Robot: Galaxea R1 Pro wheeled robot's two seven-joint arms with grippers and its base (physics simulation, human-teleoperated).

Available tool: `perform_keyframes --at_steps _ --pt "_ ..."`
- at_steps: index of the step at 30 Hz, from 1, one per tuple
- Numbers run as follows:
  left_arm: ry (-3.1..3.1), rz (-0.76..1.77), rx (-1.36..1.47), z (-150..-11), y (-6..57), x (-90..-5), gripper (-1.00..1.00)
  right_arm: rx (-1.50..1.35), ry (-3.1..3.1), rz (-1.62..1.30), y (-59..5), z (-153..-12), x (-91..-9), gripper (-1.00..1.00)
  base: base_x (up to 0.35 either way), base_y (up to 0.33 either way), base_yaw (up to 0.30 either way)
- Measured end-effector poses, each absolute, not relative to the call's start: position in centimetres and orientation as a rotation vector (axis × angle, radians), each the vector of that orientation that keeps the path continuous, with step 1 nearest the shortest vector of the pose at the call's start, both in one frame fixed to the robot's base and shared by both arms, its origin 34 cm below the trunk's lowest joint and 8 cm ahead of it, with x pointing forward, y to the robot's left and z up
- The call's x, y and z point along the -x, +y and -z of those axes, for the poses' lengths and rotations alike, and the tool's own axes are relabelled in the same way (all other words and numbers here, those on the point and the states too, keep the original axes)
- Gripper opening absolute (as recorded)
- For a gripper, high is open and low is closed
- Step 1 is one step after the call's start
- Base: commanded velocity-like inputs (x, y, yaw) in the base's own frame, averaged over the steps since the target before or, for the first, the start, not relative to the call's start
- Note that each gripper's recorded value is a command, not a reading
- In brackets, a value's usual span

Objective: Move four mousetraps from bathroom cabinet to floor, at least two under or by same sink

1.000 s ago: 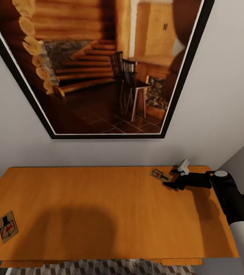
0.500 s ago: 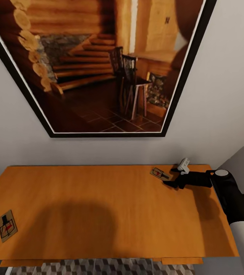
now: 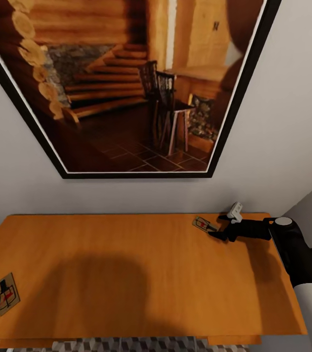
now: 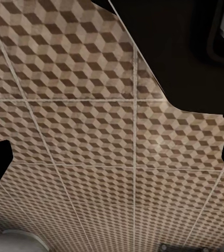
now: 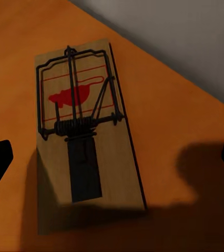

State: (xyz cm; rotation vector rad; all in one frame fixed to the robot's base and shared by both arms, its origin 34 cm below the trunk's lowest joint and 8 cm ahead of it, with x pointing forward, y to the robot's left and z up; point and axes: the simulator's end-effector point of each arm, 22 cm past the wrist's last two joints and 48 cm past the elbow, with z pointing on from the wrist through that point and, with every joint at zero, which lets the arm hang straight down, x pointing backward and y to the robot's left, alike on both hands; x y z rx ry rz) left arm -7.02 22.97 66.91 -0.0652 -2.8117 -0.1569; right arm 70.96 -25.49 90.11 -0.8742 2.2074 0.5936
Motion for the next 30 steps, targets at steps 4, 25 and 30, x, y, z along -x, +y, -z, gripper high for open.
perform_keyframes --at_steps 4,25,30 --pt "-2.812 0.157 0.065 -66.91 22.96 7.03 1.0 0.876 2.207 -0.592 -25.49 -90.1 -70.97 1.0 0.002 0.0 0.0" --pt "-2.812 0.157 0.065 -66.91 22.96 7.02 1.0 0.877 2.207 -0.592 -25.46 -90.1 -70.97 1.0 -0.012 0.016 0.0" --pt "-2.812 0.157 0.065 -66.91 22.96 7.02 1.0 0.879 2.206 -0.592 -25.43 -90.09 -70.96 1.0 -0.001 0.002 0.0"
